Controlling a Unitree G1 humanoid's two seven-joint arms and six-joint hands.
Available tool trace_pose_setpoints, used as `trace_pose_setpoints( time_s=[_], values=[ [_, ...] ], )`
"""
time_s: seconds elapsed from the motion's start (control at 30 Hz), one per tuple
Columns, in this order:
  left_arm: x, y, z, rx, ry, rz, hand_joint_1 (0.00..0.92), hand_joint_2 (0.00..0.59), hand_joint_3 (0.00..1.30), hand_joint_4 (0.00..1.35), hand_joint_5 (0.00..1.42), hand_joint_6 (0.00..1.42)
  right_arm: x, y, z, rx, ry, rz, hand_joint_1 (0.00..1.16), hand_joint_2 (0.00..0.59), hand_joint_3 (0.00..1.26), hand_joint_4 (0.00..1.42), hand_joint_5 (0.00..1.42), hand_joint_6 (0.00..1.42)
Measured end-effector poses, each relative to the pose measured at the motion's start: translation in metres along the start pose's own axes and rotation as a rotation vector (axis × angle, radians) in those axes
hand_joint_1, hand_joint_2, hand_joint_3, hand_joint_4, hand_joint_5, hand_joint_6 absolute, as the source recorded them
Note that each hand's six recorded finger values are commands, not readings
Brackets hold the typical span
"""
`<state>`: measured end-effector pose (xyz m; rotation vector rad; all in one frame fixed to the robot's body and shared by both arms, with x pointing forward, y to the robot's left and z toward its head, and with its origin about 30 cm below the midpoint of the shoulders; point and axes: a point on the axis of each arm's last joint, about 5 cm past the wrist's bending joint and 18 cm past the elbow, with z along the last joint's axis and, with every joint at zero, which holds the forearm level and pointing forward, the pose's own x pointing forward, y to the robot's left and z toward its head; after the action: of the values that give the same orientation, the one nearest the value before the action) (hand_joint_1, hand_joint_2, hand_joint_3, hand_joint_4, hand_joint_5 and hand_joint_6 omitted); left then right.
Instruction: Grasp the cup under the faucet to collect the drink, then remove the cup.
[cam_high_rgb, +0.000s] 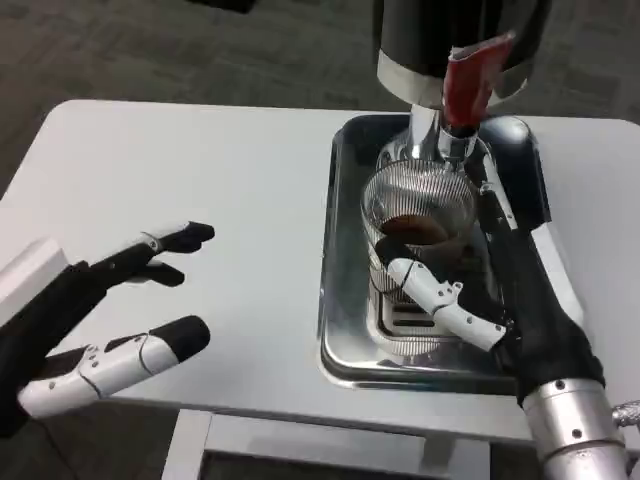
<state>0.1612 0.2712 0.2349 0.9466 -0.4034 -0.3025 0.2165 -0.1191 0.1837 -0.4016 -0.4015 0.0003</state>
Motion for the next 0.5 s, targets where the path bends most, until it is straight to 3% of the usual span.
trace_pose_setpoints(
  time_s=[0.5],
  values=[
    [-0.0021,-0.0008,-0.0009,-0.003,0.014,-0.008,0.000,0.092,0.19,0.17,0.28,0.23,0.0005,0.0067,0.0013,0.006,0.005,-0.012,0.57,0.221,0.00,0.00,0.06,0.17]
  ],
)
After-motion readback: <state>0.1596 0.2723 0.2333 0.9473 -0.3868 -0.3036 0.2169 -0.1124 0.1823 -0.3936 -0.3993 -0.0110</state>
